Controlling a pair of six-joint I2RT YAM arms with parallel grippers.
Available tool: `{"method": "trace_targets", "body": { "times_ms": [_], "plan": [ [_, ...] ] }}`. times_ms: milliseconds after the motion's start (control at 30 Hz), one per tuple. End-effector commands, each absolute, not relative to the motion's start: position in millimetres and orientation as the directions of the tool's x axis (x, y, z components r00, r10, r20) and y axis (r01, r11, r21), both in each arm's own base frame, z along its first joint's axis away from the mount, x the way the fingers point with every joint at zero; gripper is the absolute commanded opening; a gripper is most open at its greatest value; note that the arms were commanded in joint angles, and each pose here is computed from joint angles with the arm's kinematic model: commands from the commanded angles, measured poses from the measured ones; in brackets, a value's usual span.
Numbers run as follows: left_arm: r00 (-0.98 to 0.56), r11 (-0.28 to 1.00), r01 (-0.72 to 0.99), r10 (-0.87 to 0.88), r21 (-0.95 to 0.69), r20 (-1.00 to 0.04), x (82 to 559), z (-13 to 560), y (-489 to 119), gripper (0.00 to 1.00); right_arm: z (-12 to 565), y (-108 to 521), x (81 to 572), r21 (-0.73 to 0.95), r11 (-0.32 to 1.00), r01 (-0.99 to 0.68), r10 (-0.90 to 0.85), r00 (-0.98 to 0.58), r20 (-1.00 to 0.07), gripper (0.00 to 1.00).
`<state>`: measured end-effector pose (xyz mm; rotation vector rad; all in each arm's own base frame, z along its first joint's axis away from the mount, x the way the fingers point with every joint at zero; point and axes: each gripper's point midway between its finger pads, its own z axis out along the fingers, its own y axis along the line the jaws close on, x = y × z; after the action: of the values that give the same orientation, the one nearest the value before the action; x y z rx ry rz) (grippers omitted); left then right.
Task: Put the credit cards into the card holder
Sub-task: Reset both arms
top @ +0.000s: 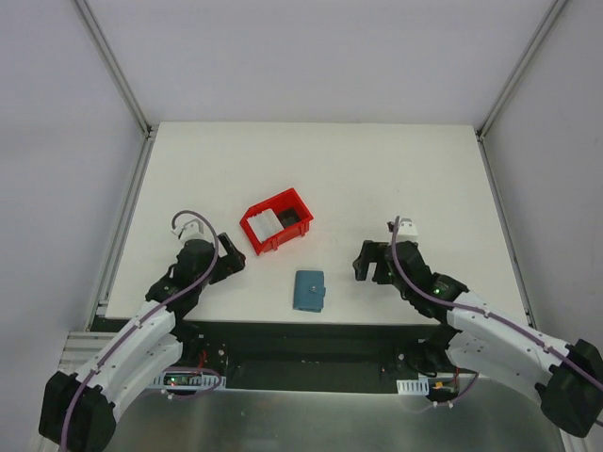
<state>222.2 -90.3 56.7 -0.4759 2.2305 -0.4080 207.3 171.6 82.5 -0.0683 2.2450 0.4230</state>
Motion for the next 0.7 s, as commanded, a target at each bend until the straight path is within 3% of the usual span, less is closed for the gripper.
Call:
{"method": "trace_targets", "body": {
  "times_ms": [0, 533, 667],
  "plan": [
    [-0.616, 0.861, -0.194, -0.480, -0.470, -0.625, 215.2, 60.4, -92.5, 0.99, 92.4, 137.2, 216.4, 0.278, 0.959, -0.048, 0.193, -0.605, -0.772, 0.96],
    [-0.520, 0.873, -0.310, -0.488, -0.378, -0.701, 223.5, 72.5, -59.5, 0.99, 110.3, 57.2, 233.0, 0.011, 0.985, 0.171, 0.097, -0.503, -0.859, 0.96],
    [-0.470, 0.855, -0.336, -0.516, -0.396, -0.716, 225.0, 77.6, -53.0, 0.99, 111.0, 52.2, 239.2, 0.033, 0.982, 0.185, 0.123, -0.502, -0.856, 0.96]
  ]
}}
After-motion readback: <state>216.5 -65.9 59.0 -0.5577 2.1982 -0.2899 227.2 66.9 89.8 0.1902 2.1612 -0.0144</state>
